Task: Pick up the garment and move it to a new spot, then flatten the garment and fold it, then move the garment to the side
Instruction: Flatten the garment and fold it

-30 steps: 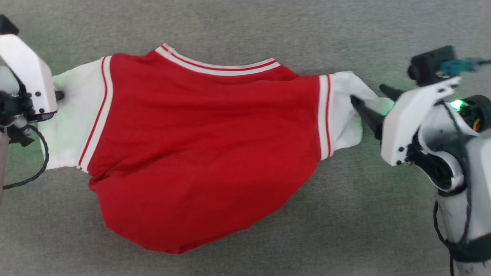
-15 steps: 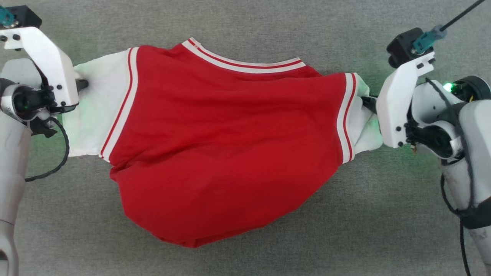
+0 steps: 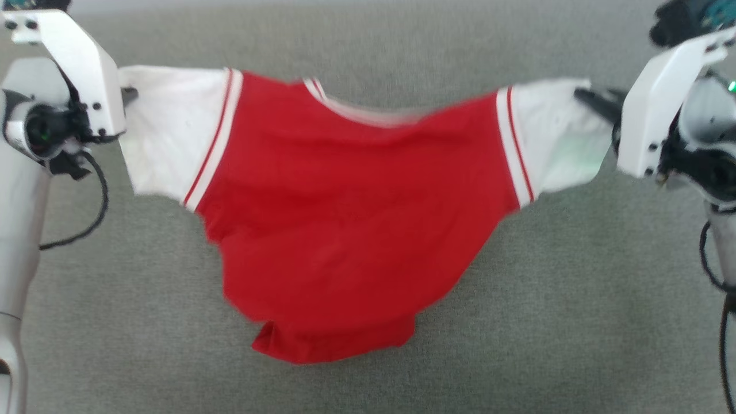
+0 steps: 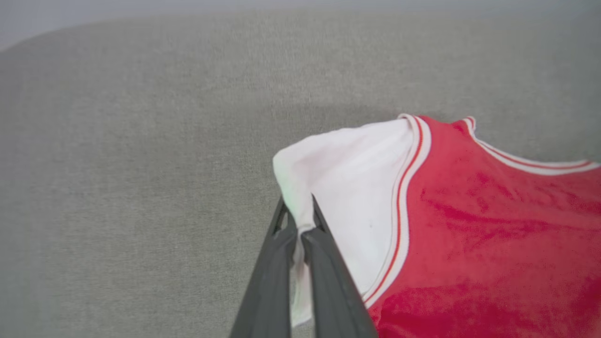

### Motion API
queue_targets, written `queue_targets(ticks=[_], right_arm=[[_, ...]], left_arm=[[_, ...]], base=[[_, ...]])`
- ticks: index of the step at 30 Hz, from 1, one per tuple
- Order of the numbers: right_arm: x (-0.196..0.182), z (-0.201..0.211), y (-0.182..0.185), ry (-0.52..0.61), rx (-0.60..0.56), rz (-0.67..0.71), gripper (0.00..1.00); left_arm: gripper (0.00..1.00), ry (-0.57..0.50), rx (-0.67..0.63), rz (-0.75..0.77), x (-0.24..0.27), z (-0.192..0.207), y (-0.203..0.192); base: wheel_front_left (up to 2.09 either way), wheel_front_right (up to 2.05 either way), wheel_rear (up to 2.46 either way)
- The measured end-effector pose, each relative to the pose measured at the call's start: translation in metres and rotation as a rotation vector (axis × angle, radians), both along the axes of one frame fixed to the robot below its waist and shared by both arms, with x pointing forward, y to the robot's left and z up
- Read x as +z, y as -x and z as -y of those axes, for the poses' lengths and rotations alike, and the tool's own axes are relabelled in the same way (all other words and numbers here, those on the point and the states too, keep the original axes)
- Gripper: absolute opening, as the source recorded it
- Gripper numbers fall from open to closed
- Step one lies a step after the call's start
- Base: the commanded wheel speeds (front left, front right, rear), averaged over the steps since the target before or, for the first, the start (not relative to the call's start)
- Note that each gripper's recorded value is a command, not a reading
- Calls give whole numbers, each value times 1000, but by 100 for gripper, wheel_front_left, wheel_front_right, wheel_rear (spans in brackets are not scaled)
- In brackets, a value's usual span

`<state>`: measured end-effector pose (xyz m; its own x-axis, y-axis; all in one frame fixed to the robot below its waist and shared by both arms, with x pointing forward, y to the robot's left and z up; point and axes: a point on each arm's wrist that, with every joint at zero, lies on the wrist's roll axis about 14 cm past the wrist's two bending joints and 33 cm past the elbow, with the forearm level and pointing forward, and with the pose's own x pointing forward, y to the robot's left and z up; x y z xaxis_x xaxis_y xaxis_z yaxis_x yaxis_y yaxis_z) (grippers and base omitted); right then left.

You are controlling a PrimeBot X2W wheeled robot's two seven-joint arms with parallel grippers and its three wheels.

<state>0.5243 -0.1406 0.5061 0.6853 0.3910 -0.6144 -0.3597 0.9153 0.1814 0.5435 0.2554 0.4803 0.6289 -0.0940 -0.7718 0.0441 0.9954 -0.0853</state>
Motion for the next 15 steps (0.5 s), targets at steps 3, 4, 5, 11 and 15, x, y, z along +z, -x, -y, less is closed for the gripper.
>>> queue_targets(ticks=[3,4,5,11,15], right_arm=[[53,-2,-7,-33,-15,138,0],[69,-5,-8,-50,-16,177,0],[86,-7,-8,-61,-15,218,0],[178,-26,-2,-135,2,455,0],[220,-36,7,-179,15,529,0]], left_arm=[[0,-12,4,95,45,-4,-1],[0,-13,2,129,61,-3,-1],[0,-15,3,164,77,-2,-1],[0,-13,17,352,161,-3,10],[0,-4,14,448,207,-1,22]], base=[[0,0,0],[0,0,0],[0,0,0],[0,0,0],[0,0,0]])
